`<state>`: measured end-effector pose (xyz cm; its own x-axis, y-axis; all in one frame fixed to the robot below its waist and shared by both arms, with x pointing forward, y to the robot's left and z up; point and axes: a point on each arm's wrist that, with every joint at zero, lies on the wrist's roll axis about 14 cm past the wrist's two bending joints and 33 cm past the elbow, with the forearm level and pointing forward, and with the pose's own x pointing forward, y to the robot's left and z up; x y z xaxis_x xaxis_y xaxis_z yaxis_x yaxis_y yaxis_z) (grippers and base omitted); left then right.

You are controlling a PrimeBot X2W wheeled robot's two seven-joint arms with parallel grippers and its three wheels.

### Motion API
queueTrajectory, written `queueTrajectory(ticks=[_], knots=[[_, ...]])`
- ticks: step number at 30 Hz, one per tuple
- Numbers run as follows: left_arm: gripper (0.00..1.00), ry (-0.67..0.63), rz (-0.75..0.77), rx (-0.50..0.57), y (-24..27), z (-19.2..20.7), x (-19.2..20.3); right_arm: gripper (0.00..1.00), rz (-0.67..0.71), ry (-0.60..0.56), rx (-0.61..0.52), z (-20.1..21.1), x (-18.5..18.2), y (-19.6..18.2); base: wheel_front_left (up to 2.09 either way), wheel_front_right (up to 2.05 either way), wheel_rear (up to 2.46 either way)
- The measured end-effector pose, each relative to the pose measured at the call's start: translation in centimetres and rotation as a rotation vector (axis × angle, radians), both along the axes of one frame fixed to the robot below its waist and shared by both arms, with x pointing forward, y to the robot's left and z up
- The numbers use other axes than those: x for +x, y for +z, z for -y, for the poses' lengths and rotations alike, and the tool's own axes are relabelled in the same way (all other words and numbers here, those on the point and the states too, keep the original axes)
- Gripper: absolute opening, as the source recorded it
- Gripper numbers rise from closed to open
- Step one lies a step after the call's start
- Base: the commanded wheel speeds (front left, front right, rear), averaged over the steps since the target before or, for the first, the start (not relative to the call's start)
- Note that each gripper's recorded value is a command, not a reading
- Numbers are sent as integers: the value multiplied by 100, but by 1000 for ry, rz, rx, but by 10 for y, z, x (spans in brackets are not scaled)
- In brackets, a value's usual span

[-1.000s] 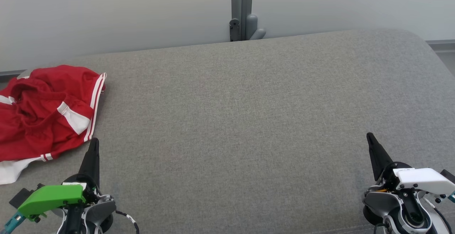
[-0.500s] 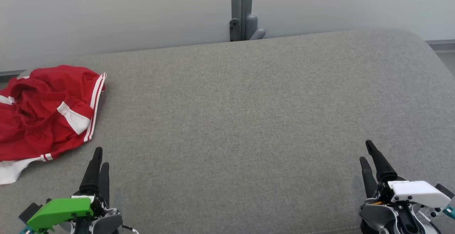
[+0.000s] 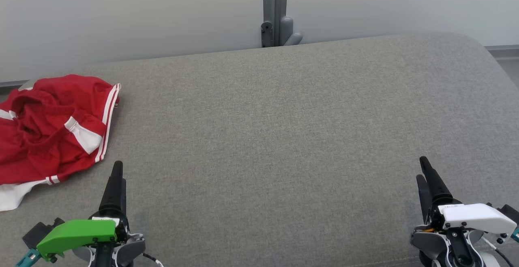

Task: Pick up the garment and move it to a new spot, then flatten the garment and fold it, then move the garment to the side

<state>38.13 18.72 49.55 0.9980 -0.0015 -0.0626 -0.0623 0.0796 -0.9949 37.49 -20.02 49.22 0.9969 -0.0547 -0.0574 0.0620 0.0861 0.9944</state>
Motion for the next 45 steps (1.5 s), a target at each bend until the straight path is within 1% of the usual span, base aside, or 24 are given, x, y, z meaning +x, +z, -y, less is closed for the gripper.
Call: queueTrajectory(ticks=[3,4,9,10,17,32,39,45], knots=[[100,-3,5,48,3,2,0,100,10,-2,-53,1,1,4,0,0,0],[100,-8,6,85,5,4,1,100,20,-3,-94,1,1,8,0,0,0],[100,-17,14,179,11,9,1,100,45,0,-194,-1,2,17,0,0,0],[100,-22,14,222,12,12,2,100,52,3,-234,-2,1,20,0,0,0],[100,-28,18,383,17,17,2,100,86,10,-379,-6,2,31,0,0,0],[100,-18,30,740,21,20,0,100,134,35,-653,-20,1,44,0,0,0],[100,-14,41,860,22,22,-1,100,145,49,-753,-26,0,44,0,0,0],[100,-14,50,943,22,24,-3,100,159,60,-843,-31,-1,45,0,0,0]])
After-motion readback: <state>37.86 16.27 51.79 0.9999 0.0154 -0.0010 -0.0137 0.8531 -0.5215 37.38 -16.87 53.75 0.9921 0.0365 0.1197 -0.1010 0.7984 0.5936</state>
